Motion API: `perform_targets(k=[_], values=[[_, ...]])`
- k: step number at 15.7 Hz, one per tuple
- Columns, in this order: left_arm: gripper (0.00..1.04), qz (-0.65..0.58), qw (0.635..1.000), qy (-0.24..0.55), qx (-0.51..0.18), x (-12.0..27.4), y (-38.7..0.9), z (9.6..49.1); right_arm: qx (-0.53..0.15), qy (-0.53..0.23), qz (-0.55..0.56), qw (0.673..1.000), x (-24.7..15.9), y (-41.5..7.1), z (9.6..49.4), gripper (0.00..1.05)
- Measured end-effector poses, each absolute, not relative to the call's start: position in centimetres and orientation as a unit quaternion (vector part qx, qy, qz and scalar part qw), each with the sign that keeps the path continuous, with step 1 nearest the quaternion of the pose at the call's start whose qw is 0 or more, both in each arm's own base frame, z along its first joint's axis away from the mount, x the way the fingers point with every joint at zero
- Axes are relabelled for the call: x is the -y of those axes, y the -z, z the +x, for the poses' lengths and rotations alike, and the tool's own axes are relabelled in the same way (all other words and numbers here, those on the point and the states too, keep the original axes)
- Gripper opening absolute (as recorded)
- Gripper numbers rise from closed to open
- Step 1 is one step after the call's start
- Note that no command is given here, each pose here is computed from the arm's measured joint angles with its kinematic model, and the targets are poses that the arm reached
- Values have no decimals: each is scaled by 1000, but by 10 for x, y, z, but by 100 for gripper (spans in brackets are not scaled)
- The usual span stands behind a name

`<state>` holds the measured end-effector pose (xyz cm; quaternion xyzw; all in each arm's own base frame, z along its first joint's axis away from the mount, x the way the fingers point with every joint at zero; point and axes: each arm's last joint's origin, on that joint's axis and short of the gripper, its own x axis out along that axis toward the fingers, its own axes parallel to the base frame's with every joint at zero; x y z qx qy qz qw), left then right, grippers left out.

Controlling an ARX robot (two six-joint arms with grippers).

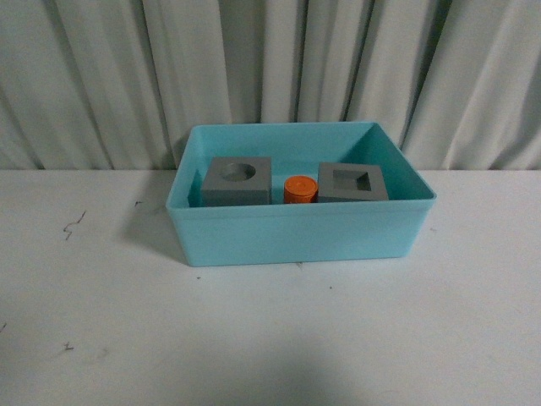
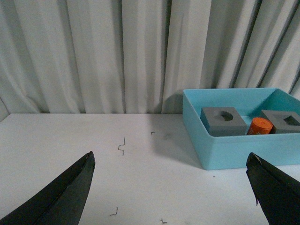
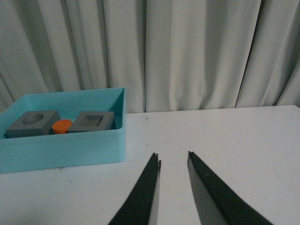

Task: Place gray and orange parts in blue box

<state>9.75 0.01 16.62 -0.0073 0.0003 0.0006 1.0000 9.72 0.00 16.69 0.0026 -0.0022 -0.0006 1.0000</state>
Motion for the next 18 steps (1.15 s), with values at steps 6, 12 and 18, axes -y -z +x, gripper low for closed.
perform_targets(k=[6, 12, 18], values=[[98, -7, 1000, 0, 0, 0, -166, 97, 2, 1, 3, 1000, 0, -167, 97, 89], [98, -7, 1000, -1, 0, 0, -166, 98, 2, 1, 3, 1000, 0, -167, 97, 98], [98, -7, 1000, -1, 0, 0, -166, 98, 2, 1, 3, 1000, 0, -167, 97, 98]])
